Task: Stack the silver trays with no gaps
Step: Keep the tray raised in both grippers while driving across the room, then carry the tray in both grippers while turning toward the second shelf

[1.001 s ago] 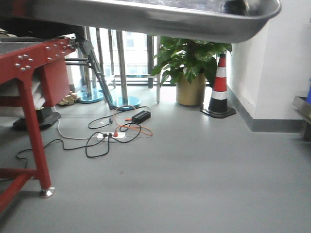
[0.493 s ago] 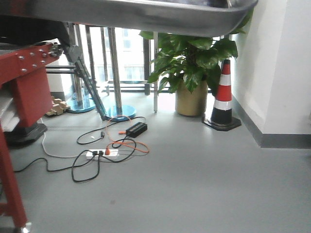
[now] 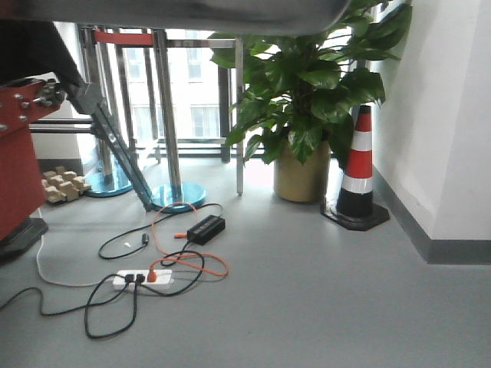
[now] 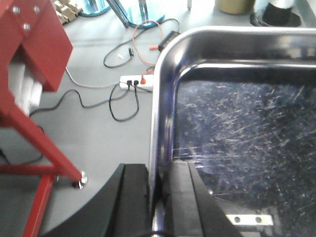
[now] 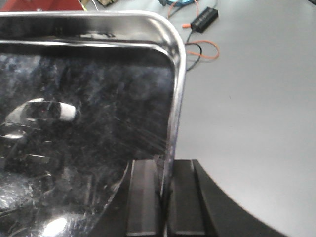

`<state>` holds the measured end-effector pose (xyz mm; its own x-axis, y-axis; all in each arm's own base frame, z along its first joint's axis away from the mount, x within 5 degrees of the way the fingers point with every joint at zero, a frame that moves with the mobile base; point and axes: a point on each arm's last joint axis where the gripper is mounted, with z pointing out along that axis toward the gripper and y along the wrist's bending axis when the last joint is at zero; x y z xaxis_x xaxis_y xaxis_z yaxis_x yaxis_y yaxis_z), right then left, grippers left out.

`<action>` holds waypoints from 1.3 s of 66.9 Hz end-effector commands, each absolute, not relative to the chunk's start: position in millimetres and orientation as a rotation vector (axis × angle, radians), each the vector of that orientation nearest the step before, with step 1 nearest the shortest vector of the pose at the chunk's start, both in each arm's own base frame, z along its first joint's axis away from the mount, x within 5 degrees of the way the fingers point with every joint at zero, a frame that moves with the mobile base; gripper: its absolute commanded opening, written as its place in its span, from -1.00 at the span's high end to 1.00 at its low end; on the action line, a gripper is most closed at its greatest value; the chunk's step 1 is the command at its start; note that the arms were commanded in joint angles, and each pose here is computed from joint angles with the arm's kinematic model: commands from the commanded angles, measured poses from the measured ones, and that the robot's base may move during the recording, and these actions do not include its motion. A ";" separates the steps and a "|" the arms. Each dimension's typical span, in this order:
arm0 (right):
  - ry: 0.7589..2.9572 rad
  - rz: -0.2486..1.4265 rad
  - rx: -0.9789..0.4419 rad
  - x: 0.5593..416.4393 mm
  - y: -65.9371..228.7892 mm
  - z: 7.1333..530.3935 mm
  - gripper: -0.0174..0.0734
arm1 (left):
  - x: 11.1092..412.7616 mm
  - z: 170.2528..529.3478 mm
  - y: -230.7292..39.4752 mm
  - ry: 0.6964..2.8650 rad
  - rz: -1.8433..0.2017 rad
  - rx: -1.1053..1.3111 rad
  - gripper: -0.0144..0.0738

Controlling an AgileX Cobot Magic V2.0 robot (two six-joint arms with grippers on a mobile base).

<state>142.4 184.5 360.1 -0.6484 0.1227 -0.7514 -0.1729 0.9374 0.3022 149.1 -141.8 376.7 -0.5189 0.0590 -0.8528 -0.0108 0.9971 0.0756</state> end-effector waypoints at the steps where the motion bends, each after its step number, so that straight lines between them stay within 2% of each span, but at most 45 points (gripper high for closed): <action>1: 2.081 0.719 -0.188 136.1 204.8 378.8 0.65 | 149.3 378.6 -159.1 2.078 -0.068 0.137 0.71; 43: 2.030 0.817 -0.232 133.6 211.3 384.0 0.65 | 149.3 378.6 -159.1 2.078 -0.068 0.137 0.71; 87: 2.030 0.817 -0.233 133.6 211.3 384.0 0.65 | 149.3 378.6 -159.1 2.078 -0.068 0.137 0.71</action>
